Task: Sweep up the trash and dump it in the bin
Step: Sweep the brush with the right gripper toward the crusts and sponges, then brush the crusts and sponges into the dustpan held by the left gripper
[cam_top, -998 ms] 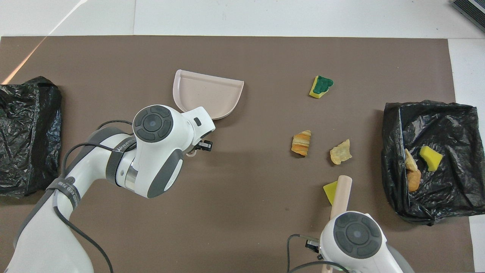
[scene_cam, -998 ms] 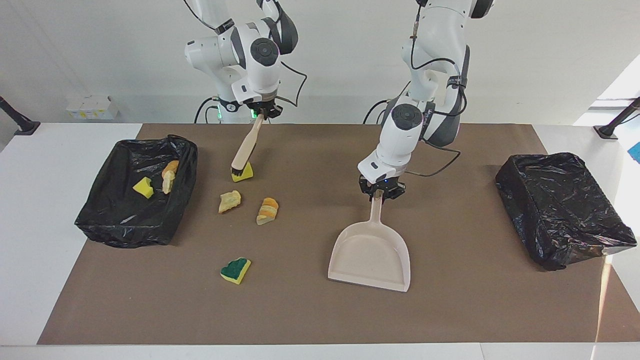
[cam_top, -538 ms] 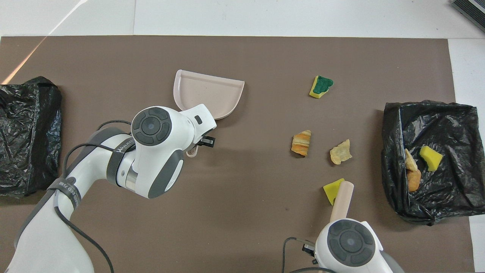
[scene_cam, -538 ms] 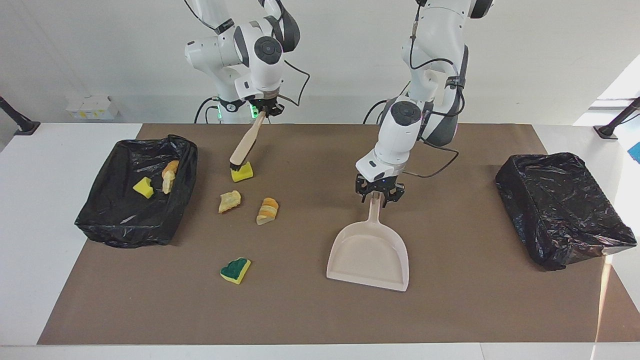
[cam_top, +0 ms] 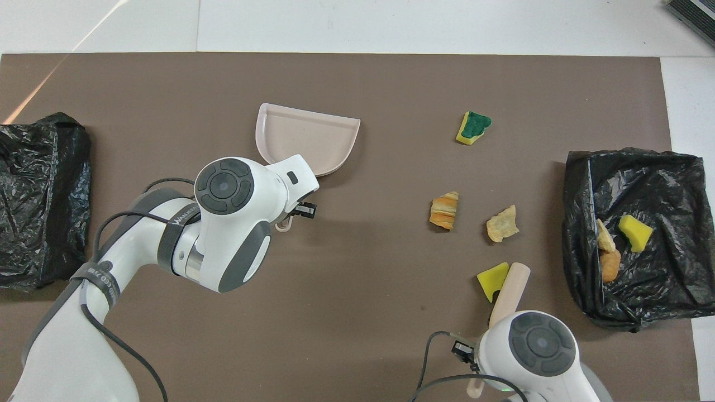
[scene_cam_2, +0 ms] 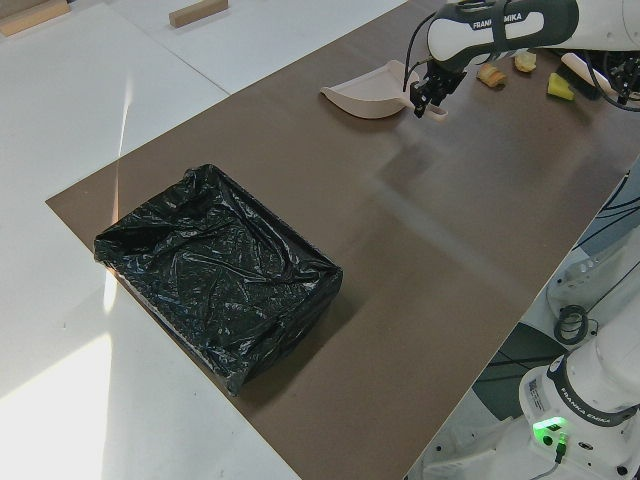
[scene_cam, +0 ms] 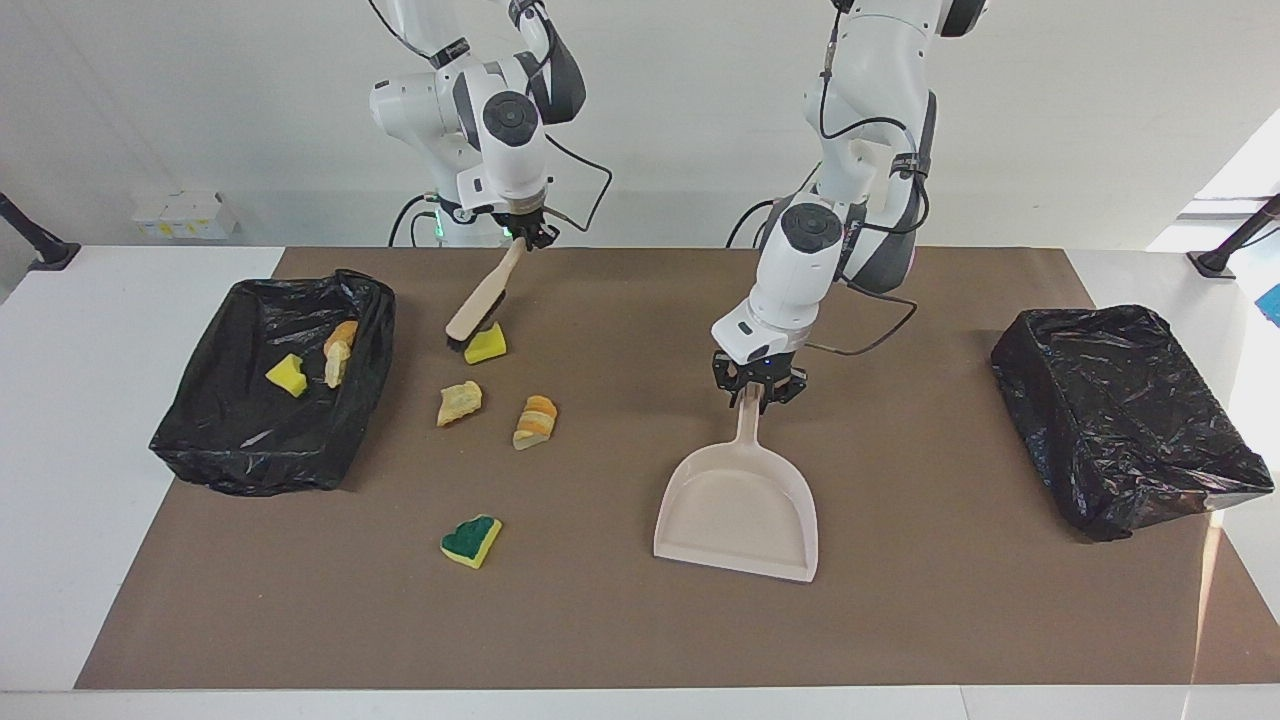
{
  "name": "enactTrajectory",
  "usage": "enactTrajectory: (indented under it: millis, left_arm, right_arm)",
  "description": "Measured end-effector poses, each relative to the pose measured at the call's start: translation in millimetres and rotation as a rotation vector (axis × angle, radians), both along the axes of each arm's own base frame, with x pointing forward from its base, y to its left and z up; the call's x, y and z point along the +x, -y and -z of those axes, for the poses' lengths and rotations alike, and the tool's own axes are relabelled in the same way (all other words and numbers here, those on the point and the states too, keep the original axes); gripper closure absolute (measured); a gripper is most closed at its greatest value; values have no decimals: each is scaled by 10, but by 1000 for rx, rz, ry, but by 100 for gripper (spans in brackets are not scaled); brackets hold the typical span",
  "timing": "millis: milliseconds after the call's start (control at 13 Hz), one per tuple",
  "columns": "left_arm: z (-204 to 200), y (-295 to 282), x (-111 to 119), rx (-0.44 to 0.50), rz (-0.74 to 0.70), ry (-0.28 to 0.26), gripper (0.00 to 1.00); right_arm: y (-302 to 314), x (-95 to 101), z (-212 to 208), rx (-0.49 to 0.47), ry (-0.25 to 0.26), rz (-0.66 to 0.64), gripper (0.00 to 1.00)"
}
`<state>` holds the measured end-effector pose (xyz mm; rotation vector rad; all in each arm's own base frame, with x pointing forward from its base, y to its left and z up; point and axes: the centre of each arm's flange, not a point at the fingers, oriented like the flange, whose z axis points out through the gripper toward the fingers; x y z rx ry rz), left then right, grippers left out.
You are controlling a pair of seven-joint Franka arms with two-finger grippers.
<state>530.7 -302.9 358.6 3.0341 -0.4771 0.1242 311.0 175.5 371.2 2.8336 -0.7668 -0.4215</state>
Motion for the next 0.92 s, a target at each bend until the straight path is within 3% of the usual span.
enactTrajectory:
  millis: [77,307,614,768,922]
  left_arm:
    - [9,-4,-10,5,2,-9,67]
    - [-11,-44,4,18,23,-19,67]
    - [-175,-308,192,35,111,-15,67]
    - [-388,-459,278,52,189,-39,67]
    - [-635,-678,305,66,295,-63,67]
  right_arm:
    - [24,52,26,21,11,10,74]
    - [174,389,111,105,73,27,74]
    - [-11,1060,61,178,122,37,74]
    - [-154,1340,-37,204,103,27,74]
    - [-259,1405,-156,207,62,-12,74]
